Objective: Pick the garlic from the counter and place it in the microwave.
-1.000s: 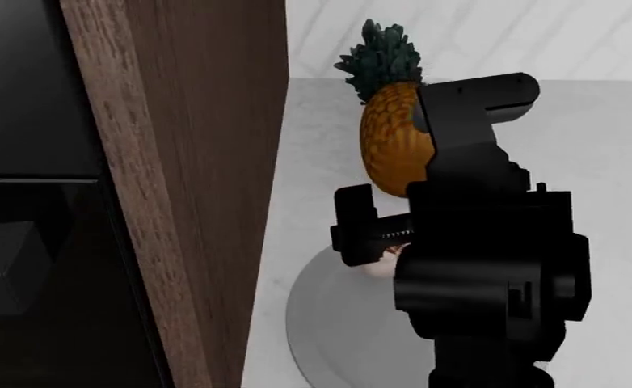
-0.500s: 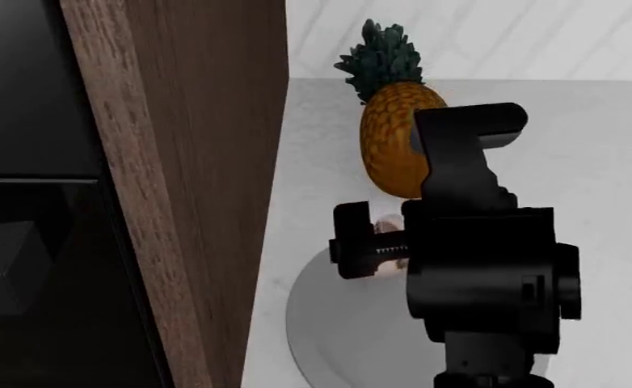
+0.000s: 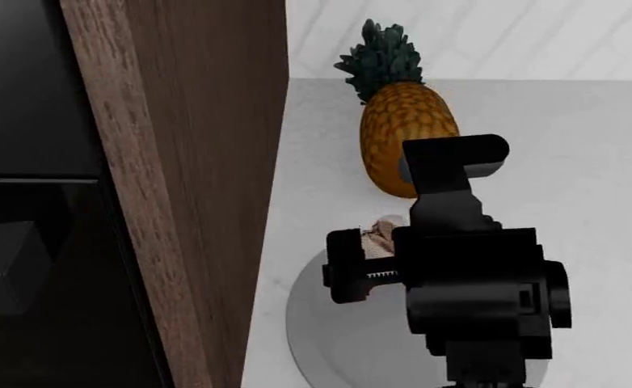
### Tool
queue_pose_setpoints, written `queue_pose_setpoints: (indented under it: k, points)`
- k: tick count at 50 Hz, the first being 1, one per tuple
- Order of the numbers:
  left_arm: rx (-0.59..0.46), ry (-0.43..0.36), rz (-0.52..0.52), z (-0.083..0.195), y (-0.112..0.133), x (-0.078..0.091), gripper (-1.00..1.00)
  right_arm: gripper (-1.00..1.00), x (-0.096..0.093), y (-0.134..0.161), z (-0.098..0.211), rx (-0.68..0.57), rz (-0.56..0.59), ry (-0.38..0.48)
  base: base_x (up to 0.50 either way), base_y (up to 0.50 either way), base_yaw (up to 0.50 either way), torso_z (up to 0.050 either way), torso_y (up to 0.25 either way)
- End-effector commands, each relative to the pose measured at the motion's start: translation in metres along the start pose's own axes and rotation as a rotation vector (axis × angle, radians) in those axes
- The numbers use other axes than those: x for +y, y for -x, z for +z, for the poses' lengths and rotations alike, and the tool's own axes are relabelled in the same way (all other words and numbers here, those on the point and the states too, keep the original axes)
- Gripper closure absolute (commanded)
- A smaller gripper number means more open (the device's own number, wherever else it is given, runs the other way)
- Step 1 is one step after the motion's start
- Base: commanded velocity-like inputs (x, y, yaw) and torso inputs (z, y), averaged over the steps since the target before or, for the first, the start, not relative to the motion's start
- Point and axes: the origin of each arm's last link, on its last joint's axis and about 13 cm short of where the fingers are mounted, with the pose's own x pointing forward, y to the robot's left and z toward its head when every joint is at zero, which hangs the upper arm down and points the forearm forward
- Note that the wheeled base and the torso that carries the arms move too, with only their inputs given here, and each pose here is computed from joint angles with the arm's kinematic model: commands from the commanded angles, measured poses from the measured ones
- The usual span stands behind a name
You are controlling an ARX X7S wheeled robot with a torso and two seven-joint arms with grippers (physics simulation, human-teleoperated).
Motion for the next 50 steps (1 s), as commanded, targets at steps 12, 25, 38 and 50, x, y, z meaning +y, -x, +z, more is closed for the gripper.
queue_pose_setpoints:
  k: [12, 25, 38, 50]
  points:
    - [-0.026, 0.01, -0.015, 0.0, 0.002, 0.0, -1.0, 1.0, 0.02, 0.113, 0.065, -0.386, 0.04, 0.158, 0.0, 0.0, 0.0, 0.0, 0.001]
    - [0.004, -0.021, -0.06, -0.002, 0.003, 0.0, -1.0, 1.0, 0.029, 0.216, 0.034, -0.891, -0.243, 0.192, -0.13, 0.01, 0.0, 0.0, 0.0]
    - [0.04, -0.142, -0.049, -0.004, 0.003, 0.002, -1.0, 1.0, 0.036, 0.23, 0.046, -0.941, -0.273, 0.229, -0.5, 0.04, 0.0, 0.0, 0.0]
    - [-0.008, -0.212, -0.004, -0.006, 0.003, 0.003, -1.0, 1.0, 0.043, 0.242, 0.054, -0.99, -0.289, 0.274, -0.5, 0.11, 0.0, 0.0, 0.0]
